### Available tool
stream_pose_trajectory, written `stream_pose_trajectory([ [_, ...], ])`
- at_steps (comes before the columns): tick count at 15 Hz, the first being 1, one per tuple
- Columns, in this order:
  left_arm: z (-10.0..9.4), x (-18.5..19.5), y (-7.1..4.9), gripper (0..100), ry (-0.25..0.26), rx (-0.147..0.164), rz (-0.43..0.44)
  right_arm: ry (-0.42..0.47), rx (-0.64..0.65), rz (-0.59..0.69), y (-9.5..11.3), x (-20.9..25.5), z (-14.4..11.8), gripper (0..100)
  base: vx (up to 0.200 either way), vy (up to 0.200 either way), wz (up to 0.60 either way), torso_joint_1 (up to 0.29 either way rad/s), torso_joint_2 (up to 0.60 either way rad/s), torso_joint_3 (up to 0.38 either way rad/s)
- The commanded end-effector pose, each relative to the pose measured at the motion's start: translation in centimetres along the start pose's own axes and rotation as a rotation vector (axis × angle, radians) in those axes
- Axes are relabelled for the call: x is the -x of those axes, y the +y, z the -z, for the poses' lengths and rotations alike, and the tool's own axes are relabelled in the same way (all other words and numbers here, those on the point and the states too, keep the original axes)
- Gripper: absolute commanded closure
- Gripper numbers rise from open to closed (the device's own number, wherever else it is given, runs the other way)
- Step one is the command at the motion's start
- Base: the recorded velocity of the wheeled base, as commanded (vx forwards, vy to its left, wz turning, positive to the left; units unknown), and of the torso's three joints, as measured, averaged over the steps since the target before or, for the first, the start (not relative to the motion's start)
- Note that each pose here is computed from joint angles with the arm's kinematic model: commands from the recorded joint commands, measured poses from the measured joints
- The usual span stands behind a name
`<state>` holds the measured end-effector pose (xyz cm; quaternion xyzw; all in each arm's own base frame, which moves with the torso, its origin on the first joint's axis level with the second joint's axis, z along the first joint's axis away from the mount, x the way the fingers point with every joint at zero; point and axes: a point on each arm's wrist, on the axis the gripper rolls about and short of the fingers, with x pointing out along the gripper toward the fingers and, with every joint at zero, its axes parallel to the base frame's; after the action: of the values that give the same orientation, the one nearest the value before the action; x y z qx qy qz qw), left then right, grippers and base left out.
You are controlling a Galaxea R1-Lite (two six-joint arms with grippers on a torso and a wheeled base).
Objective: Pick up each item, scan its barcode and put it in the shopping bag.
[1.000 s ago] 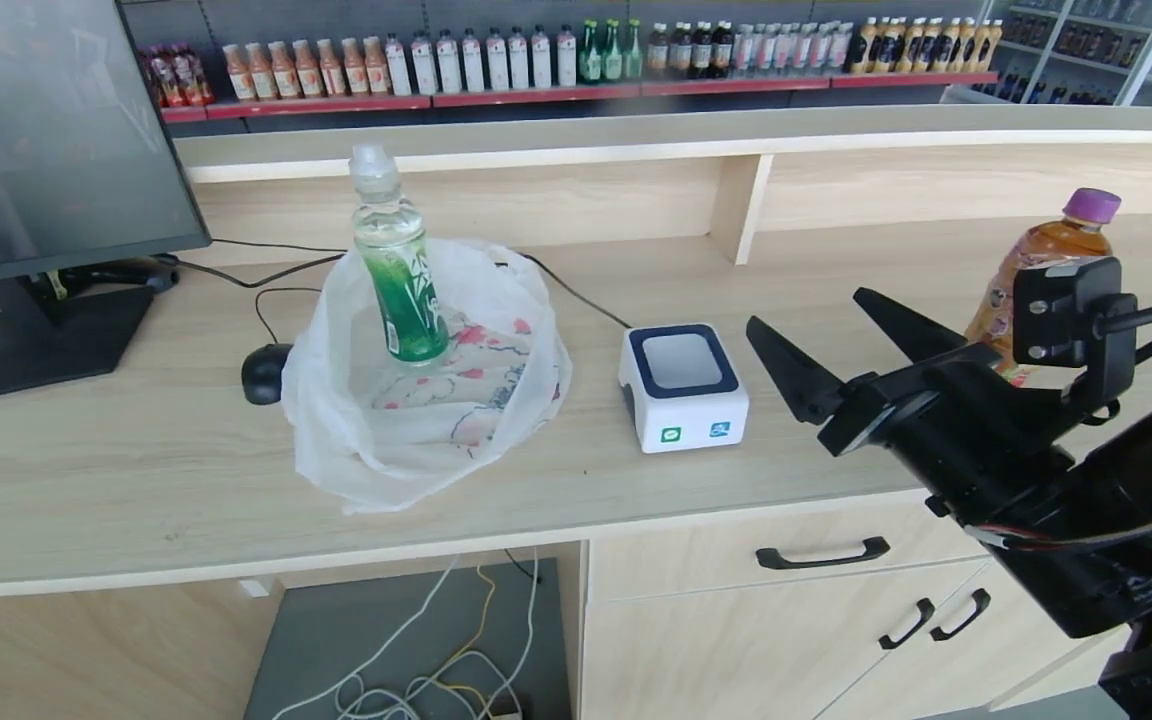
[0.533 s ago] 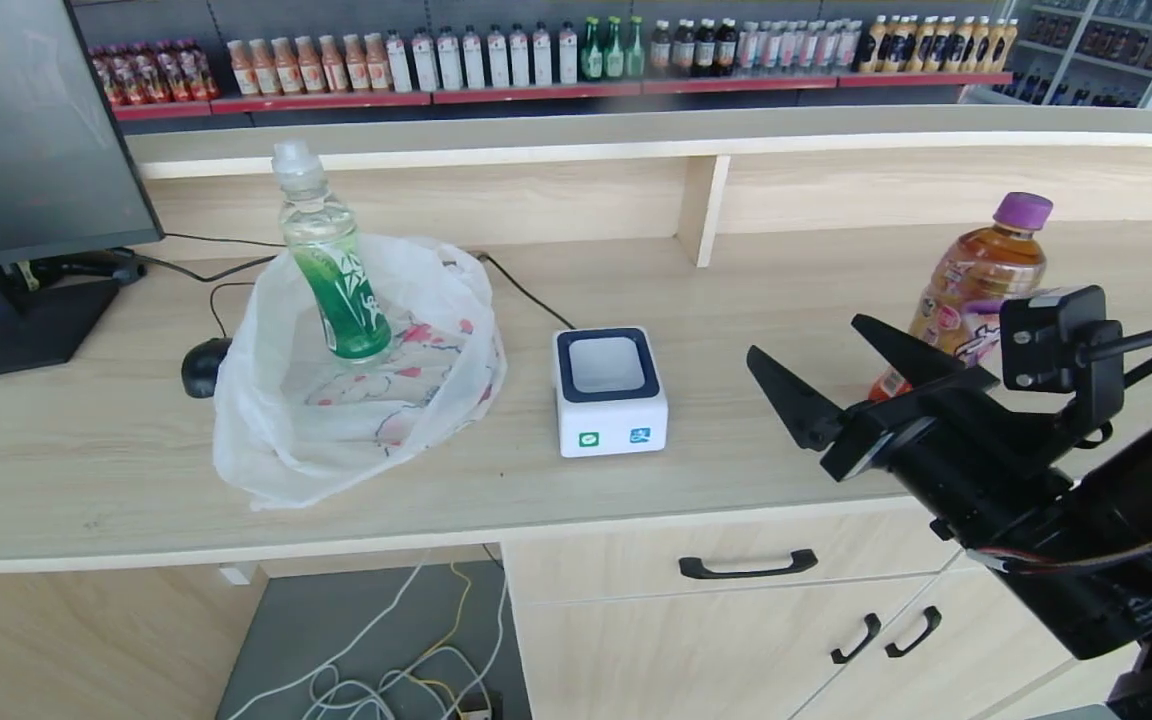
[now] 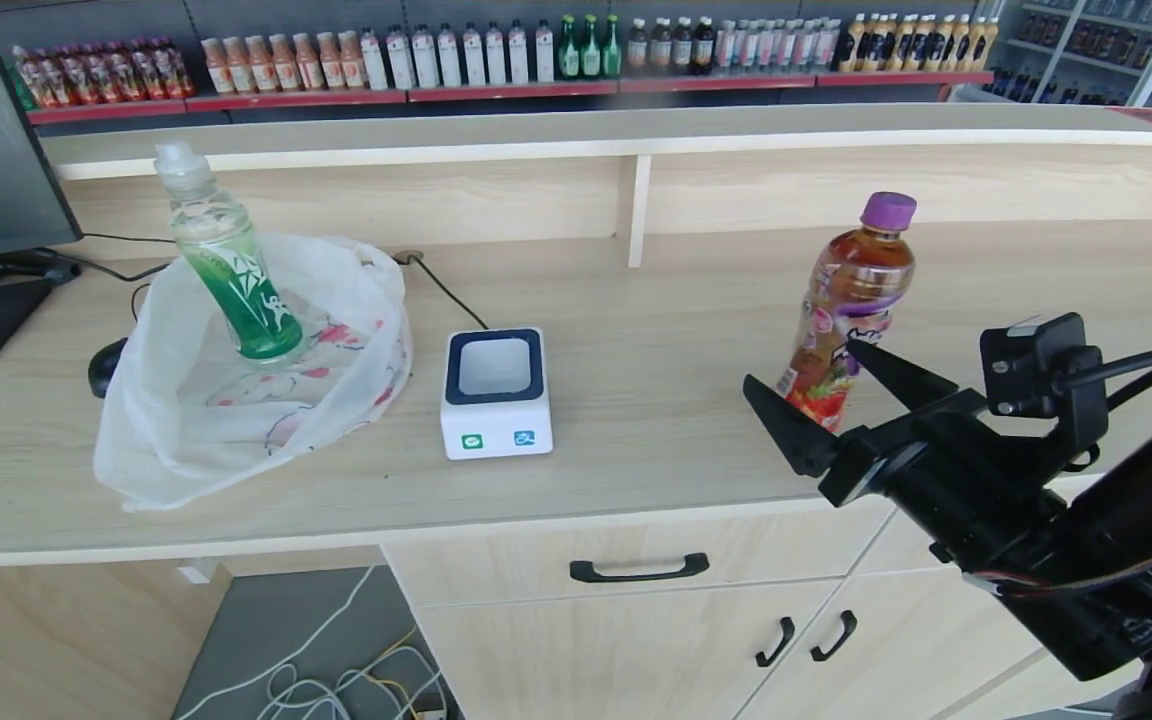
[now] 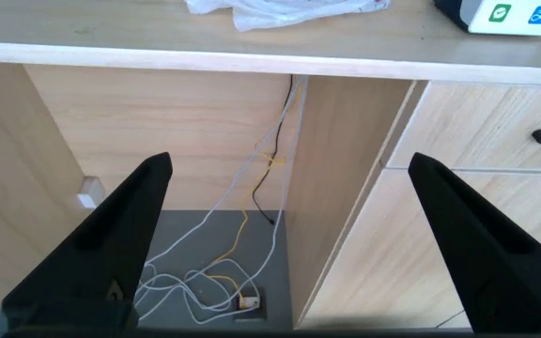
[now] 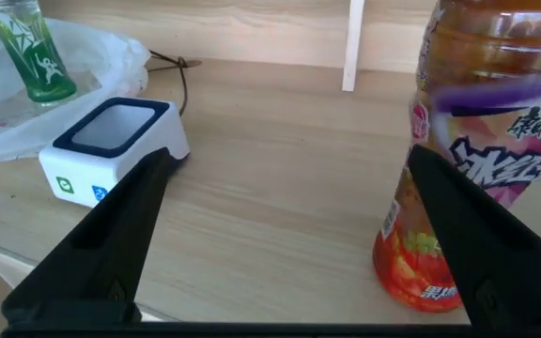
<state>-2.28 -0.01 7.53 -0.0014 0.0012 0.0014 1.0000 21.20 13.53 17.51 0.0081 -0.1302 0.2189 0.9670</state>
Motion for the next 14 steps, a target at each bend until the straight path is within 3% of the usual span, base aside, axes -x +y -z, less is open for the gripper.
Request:
stream_pose_trajectory([
  [1,0.0,0.0,0.0,0,-0.001,0.002,0.0,0.003,0.0,0.001,0.0,-0.3,0.2,0,0.0,-0.2,0.0,0.002,0.0,0.002],
  [5,0.0,0.0,0.0,0,-0.001,0.0,0.0,0.016,0.002,0.003,0.0,-0.5,0.6,0,0.0,-0.2,0.0,0.001,0.0,0.001],
  [14,0.0,0.0,0.0,0,-0.001,-0.007,0.001,-0.007,0.033,-0.007,0.7,-2.8,1.1,0,0.0,0.0,0.0,0.0,0.0,0.0],
])
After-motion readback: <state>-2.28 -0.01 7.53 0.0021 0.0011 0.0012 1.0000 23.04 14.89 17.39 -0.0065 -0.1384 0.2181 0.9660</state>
